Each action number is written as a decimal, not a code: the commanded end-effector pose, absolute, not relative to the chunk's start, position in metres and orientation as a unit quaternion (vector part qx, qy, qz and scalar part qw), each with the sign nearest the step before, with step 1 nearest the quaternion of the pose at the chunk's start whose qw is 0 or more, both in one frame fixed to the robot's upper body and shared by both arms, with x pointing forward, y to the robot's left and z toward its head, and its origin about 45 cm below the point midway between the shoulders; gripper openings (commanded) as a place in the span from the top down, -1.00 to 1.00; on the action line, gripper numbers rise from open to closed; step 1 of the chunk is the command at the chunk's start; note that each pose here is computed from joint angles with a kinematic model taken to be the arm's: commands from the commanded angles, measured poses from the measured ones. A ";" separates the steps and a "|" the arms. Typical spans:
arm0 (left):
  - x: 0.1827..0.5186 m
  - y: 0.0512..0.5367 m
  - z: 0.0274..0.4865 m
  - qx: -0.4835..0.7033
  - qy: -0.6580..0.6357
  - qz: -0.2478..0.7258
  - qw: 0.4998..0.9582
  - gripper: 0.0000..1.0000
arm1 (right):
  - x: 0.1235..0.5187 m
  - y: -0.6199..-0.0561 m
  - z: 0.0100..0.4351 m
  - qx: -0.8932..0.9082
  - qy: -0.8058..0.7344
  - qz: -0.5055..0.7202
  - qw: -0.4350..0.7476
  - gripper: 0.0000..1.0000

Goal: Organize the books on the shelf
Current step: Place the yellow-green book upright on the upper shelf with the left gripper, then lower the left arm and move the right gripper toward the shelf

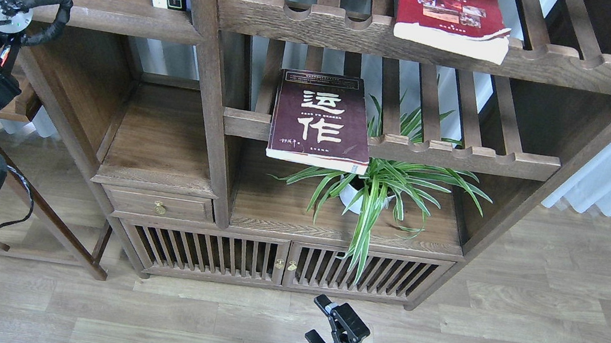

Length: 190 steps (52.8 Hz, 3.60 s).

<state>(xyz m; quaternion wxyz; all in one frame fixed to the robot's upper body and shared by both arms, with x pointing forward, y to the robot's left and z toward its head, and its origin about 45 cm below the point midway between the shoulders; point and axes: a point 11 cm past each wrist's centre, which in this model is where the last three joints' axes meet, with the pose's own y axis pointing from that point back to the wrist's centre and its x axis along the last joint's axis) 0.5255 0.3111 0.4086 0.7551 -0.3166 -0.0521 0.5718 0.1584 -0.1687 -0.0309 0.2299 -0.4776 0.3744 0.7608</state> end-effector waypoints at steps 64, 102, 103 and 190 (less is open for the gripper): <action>0.522 0.299 0.384 -0.172 -0.118 0.545 0.812 0.79 | 0.169 -0.171 -0.024 -0.481 0.372 0.754 0.246 -1.00; 0.522 0.300 0.383 -0.169 -0.120 0.547 0.811 -0.29 | 0.168 -0.168 -0.022 -0.482 0.367 0.755 0.251 -1.00; 0.522 0.300 0.384 -0.170 -0.120 0.547 0.811 -0.29 | 0.168 -0.168 -0.022 -0.482 0.367 0.755 0.251 -1.00; 0.339 0.340 0.277 -0.376 0.029 0.528 0.761 -1.00 | 0.156 -0.126 0.033 -0.499 0.277 0.760 0.310 -1.00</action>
